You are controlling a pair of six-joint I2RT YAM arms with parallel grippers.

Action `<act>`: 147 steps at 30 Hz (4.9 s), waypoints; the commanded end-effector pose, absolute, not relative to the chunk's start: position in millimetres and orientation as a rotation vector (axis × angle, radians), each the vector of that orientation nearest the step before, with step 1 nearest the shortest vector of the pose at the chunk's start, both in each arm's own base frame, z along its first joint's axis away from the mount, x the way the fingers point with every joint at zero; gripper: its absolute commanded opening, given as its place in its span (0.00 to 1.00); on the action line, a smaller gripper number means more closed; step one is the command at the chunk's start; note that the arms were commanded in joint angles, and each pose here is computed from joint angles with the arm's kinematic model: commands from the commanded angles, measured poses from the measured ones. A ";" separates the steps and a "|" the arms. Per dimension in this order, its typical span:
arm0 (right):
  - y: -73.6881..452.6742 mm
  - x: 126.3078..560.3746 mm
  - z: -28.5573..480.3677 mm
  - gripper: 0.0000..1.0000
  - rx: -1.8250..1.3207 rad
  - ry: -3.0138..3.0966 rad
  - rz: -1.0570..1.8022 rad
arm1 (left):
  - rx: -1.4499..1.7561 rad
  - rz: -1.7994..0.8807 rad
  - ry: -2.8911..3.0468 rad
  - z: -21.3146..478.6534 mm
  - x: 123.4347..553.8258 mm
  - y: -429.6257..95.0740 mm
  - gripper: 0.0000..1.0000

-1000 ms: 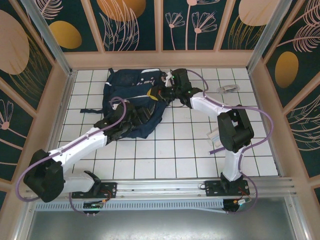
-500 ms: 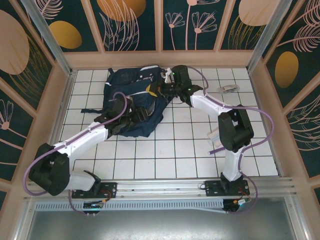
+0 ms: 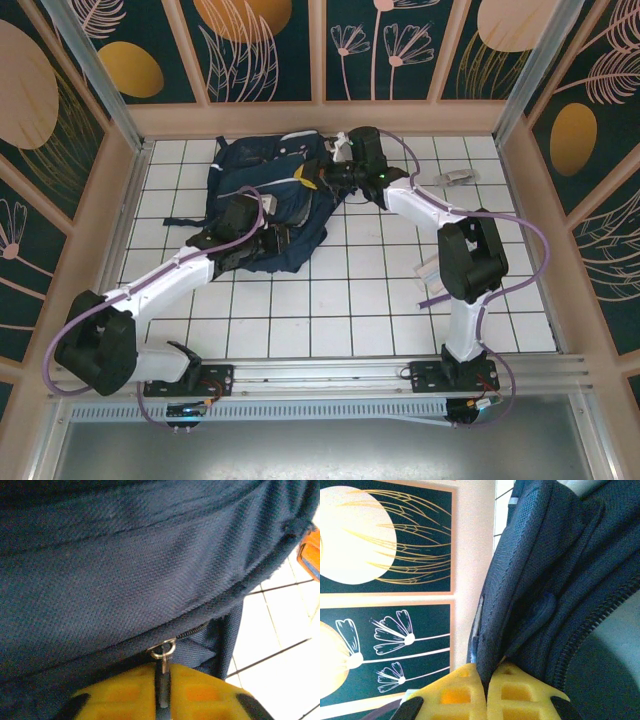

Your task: Pack the student bag

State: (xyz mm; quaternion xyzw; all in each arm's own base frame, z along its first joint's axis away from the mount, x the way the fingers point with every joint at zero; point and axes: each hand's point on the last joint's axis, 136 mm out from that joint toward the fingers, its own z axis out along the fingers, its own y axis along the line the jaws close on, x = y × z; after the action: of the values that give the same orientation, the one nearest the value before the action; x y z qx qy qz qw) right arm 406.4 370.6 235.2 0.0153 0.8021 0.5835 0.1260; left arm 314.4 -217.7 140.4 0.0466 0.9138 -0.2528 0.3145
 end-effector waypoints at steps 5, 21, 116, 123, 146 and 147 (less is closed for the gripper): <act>380.6 400.4 322.2 0.00 -0.231 2.042 1.822 | 0.243 -0.537 2.341 148.4 322.3 -198.1 0.00; 302.9 442.8 268.1 0.00 -0.047 2.273 1.562 | 0.711 -0.604 2.310 113.4 288.1 -189.7 0.00; 259.0 384.4 283.3 0.00 0.601 2.264 1.242 | 0.614 -0.008 2.221 71.4 391.0 -122.8 0.21; 285.6 388.1 271.9 0.00 0.433 2.305 1.353 | 0.718 0.095 2.018 113.4 390.0 -119.3 0.40; 303.7 375.9 265.8 0.00 0.370 2.339 1.363 | 1.047 -0.102 1.575 214.1 396.7 -251.4 0.88; 305.5 374.6 264.2 0.00 0.370 2.343 1.366 | 1.023 -0.111 1.569 216.5 398.8 -252.2 0.88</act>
State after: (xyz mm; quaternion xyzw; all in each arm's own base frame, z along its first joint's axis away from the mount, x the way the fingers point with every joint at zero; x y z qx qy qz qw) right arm 373.4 288.4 237.9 0.1621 0.8576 0.4538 0.1797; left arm 380.4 -253.8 193.3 0.4841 0.6766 -0.0628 0.5513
